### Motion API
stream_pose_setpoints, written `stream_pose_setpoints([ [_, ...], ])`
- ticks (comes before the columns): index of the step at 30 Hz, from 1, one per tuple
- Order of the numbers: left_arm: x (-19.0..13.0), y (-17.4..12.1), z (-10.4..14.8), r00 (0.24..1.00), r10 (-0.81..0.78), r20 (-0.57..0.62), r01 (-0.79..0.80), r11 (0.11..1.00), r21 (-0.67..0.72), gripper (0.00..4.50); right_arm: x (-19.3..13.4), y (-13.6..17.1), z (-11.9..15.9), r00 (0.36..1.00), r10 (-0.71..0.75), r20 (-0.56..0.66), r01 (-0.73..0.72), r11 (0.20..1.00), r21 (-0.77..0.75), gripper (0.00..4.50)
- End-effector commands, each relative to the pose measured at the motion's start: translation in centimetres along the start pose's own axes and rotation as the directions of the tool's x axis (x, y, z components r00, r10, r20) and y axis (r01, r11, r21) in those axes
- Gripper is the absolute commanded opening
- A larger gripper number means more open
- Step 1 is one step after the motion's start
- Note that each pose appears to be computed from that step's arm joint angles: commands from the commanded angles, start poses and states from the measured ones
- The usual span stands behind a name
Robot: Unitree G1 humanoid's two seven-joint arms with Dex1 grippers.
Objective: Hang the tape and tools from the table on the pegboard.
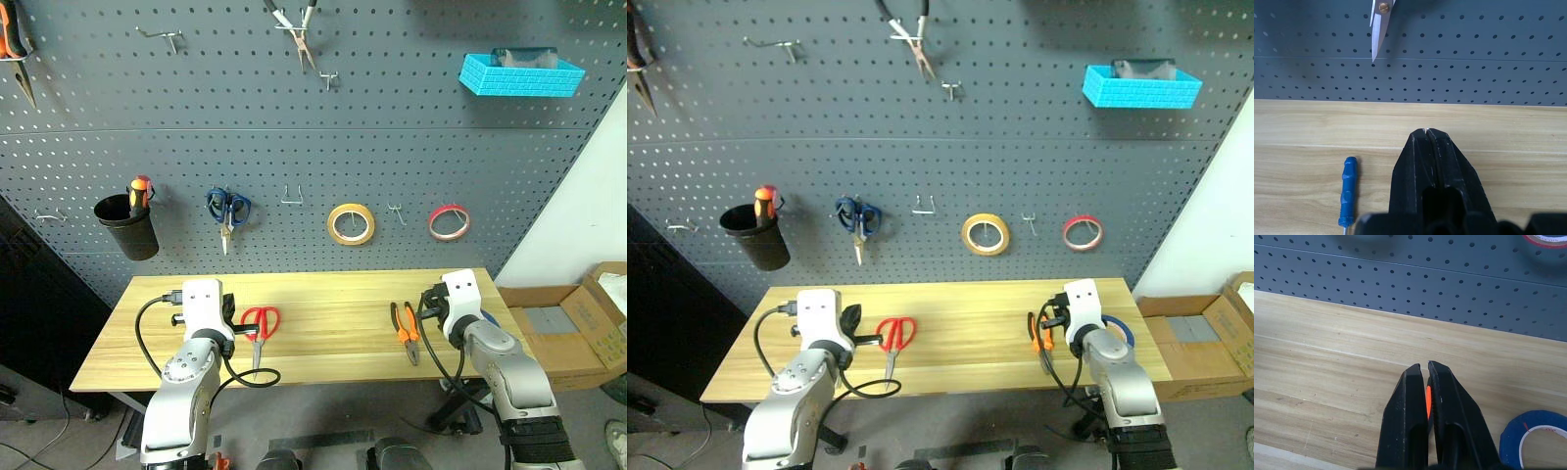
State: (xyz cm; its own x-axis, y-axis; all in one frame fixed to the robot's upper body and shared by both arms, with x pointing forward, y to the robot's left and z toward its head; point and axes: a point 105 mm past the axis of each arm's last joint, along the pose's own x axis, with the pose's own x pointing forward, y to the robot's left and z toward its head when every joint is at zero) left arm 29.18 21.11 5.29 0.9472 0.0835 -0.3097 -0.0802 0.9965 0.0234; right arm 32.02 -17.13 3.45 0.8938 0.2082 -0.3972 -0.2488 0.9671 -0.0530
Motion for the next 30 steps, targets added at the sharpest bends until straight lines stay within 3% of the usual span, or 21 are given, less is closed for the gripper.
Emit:
stream_pose_setpoints([
  [1, -0.3, 0.1, 1.8, 0.997, 0.007, 0.071, -0.008, 1.000, 0.014, 0.02, -0.3, -0.2, 1.6, 0.998, -0.011, 0.065, 0.012, 1.000, -0.014, 0.03],
  [30, -0.6, 0.6, 0.5, 0.999, 0.040, 0.032, -0.041, 0.999, 0.030, 0.02, -0.6, -0.5, 1.8, 0.997, -0.024, 0.078, 0.026, 0.999, -0.022, 0.03],
])
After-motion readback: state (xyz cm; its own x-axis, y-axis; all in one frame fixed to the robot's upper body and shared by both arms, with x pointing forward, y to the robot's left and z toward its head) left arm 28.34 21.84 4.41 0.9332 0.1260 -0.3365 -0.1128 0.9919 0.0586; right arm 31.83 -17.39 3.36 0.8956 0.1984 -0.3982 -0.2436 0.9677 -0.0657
